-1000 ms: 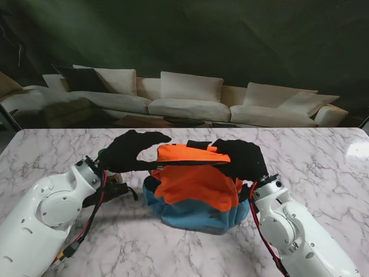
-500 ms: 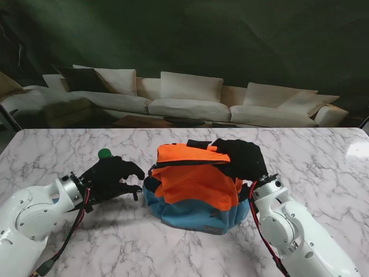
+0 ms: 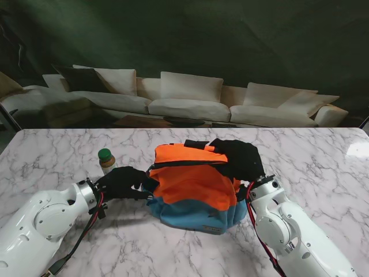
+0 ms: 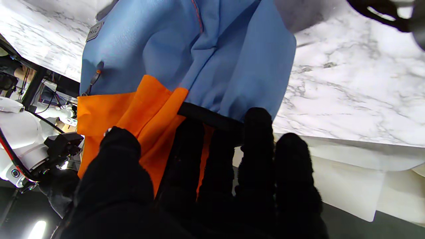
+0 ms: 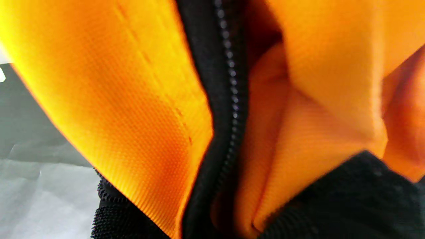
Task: Put the umbrella and water cup into the side pockets of the backpack
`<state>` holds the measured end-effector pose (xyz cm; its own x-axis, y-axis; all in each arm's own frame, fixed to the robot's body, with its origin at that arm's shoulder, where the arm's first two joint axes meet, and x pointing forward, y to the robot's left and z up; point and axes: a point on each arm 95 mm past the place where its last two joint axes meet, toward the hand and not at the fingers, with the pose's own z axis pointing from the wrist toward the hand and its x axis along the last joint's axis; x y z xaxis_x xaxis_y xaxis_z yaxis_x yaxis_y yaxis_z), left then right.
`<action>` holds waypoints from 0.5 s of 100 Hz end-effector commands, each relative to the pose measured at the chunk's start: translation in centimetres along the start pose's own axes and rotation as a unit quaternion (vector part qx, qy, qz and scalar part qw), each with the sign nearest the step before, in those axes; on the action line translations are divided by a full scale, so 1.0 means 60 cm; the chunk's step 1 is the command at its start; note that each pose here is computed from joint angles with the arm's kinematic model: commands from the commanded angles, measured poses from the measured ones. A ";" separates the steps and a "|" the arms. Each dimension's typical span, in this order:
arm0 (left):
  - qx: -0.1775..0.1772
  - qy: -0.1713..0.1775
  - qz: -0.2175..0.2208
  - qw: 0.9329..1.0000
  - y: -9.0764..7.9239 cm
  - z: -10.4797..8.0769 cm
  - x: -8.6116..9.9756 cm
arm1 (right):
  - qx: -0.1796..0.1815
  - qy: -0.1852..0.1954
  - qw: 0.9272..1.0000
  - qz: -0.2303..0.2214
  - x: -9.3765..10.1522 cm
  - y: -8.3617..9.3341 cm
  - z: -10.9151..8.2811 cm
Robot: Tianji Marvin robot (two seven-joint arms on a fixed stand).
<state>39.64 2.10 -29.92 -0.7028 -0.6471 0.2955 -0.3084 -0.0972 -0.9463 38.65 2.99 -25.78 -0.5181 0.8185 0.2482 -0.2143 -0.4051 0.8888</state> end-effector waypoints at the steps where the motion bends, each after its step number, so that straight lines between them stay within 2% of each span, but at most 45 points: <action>1: -0.008 0.001 -0.003 1.000 0.004 0.008 0.001 | 0.008 -0.003 1.000 0.004 0.003 -0.009 -0.003; 29: -0.005 0.015 -0.009 1.000 0.002 0.032 0.010 | 0.012 -0.001 1.000 0.005 0.005 -0.012 -0.002; 50: -0.032 0.026 -0.009 0.999 0.004 0.036 0.012 | 0.013 -0.003 1.000 0.006 0.005 -0.013 -0.003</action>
<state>40.51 0.18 -30.20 -0.7175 -0.6111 0.3344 -0.3578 -0.0886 -0.9296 38.68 3.29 -25.86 -0.5207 0.8151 0.2541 -0.2033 -0.4074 0.8903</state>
